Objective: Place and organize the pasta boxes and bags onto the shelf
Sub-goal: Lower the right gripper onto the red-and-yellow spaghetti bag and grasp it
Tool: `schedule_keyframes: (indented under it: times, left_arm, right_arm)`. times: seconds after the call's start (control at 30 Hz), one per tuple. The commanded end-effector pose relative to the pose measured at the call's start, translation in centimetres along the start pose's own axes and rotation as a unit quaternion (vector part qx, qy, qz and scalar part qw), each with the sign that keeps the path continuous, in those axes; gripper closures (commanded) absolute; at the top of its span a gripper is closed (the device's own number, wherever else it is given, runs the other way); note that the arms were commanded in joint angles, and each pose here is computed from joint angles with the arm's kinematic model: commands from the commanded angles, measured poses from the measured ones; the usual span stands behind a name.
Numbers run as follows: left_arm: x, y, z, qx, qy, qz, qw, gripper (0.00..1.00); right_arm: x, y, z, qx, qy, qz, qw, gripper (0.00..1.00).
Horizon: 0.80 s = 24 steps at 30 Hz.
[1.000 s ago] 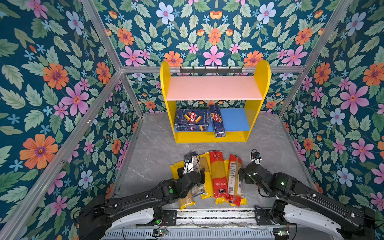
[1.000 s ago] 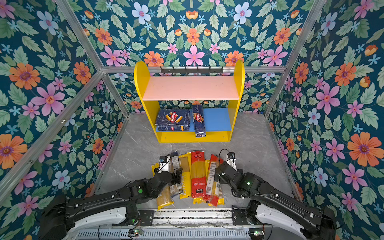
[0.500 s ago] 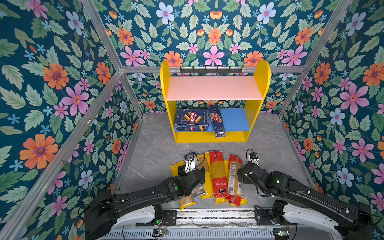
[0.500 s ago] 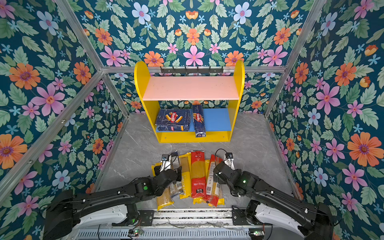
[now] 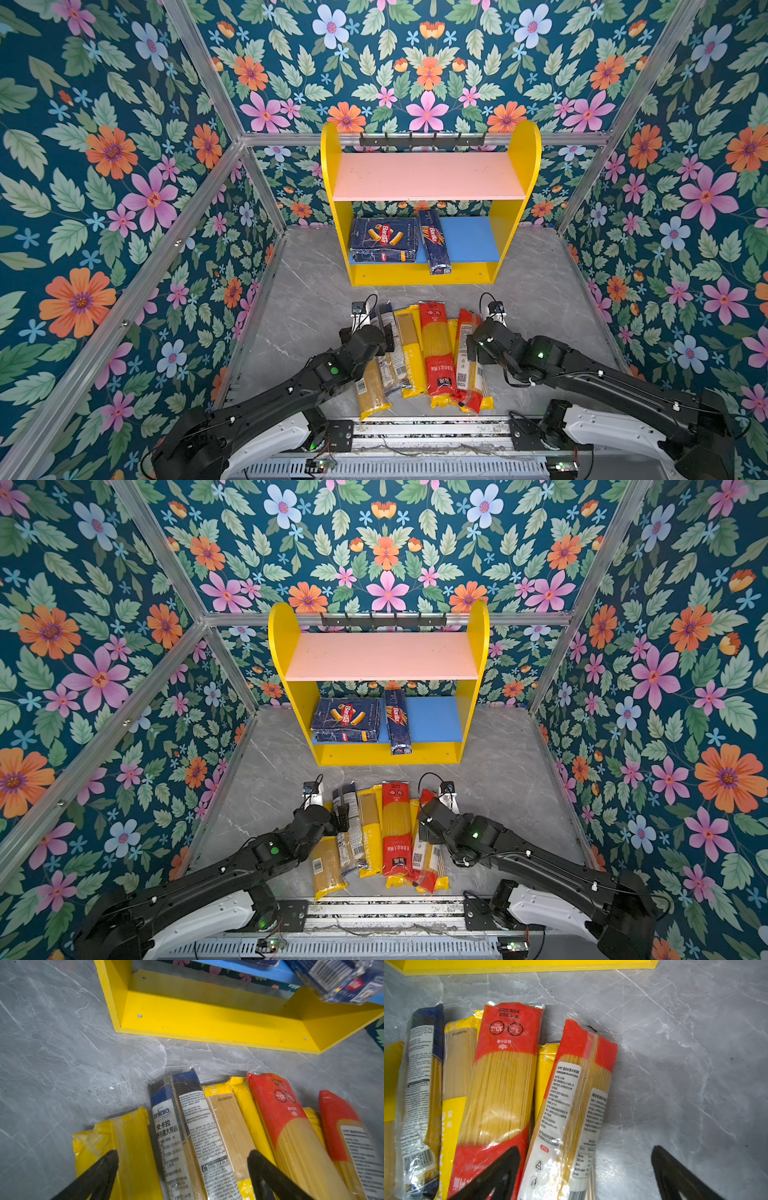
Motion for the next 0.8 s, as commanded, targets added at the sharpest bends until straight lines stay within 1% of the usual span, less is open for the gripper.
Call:
schedule_keyframes:
  times: [0.0,0.23,0.33,0.47,0.6,0.77]
  left_arm:
    - [-0.5,0.4,0.7,-0.007,-0.002,0.004,1.0,0.0]
    - [-1.3,1.2,1.7,-0.023,0.0,0.001,1.0,0.0]
    - [-1.5,1.5,1.8,-0.027,0.003,0.002,1.0,0.0]
    - [-1.6,1.6,1.9,-0.03,0.003,0.004,1.0,0.0]
    - [-2.0,1.8,2.1,-0.038,0.005,0.011,0.999,0.0]
    - [-3.2,1.8,2.8,-0.053,0.006,0.013,0.998,0.0]
  right_arm:
    - [0.3,0.1,0.9,0.013,-0.02,0.007,1.0,0.01]
    - [0.5,1.8,1.4,0.035,-0.033,0.024,0.999,0.01]
    - [0.4,3.1,2.0,0.034,-0.032,0.024,0.999,0.01]
    - [0.1,4.6,4.3,0.009,-0.032,0.02,0.999,0.01]
    - [0.8,5.9,7.2,-0.012,-0.036,0.04,0.998,0.01]
    - [1.6,6.2,9.9,-0.031,-0.051,0.048,0.997,0.01]
Point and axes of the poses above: each gripper's point midway between its finger pads, its own x axis out along the fingers, its own z axis along the line the jaws close on, y = z × x, the point moved 2 cm from there along -x, back along the fingers, and after that the axes turned 8 degrees about x, right-handed, at the moved point
